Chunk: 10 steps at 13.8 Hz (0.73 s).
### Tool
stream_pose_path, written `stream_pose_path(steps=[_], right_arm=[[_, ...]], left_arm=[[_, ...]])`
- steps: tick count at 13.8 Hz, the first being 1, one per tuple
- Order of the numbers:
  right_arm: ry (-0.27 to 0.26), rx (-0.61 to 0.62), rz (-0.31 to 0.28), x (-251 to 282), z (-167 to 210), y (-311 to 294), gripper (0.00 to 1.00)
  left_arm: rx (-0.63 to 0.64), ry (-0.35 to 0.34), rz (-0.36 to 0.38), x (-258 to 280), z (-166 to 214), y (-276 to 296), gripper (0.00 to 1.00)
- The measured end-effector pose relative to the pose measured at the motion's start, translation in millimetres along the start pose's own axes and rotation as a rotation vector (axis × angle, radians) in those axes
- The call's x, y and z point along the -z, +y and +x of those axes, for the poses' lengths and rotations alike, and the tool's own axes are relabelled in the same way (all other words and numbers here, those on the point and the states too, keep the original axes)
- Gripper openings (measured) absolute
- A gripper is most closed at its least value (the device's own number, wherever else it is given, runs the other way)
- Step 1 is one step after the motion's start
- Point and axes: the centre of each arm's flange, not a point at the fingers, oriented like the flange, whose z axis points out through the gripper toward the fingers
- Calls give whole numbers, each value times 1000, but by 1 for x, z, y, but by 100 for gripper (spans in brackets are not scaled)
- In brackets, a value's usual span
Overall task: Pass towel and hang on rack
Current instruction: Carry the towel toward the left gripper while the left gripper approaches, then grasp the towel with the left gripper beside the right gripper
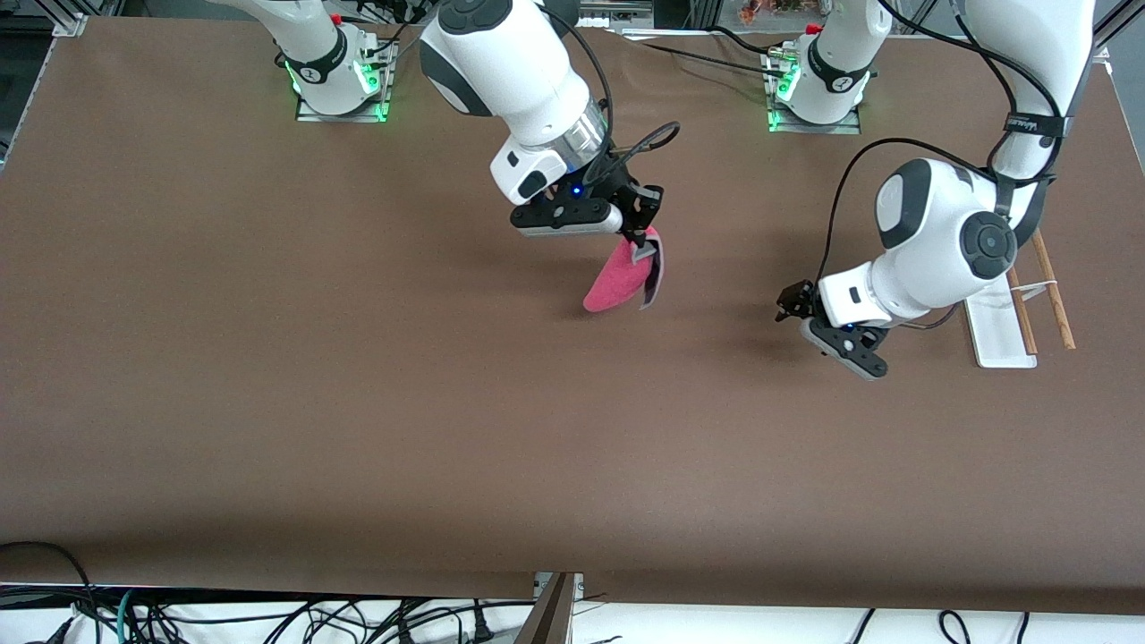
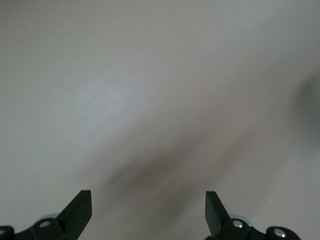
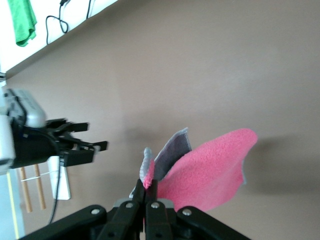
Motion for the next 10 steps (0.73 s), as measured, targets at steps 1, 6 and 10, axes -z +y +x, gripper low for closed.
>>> stream_pose_path(steps=[1,6,10], right_arm=[[-2,0,8,-5,-3,-2,2],[-3,-4,20,-7,-3,-4,2],[-4,-5,20,-7,-3,-4,2]], left_arm=[[-86,22,-19,-9,1,13,100],[-446,51,-74,-26,5,67,100],[-634,85,-57,-10,23,106,100]])
